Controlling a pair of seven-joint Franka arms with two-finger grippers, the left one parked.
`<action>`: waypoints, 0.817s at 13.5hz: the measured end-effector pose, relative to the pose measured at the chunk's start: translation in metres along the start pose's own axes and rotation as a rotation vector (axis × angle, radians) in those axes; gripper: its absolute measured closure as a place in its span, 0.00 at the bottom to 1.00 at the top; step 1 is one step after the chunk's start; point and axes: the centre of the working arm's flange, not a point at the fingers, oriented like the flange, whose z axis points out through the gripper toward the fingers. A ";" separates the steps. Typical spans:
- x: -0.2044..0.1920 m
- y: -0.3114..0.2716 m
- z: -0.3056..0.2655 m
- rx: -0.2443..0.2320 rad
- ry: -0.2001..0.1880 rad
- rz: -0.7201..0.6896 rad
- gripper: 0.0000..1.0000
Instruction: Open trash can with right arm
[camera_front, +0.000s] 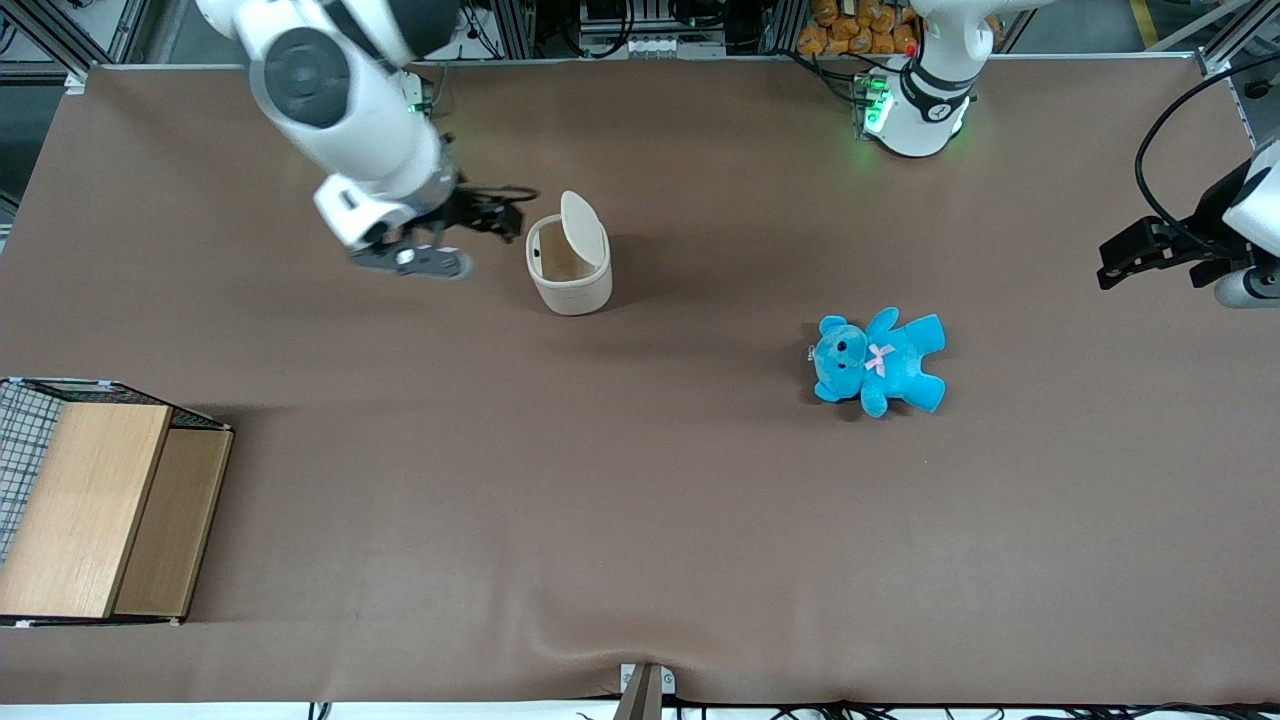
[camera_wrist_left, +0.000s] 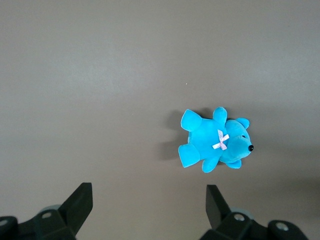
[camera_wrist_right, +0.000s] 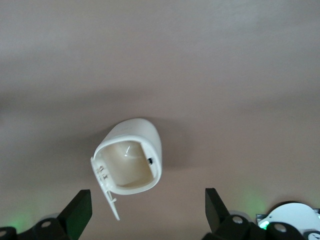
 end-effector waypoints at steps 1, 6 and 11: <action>0.009 0.012 -0.007 0.006 0.000 0.009 0.00; 0.040 0.063 -0.035 0.030 0.002 0.080 0.00; 0.063 0.105 -0.053 0.062 0.028 0.071 0.00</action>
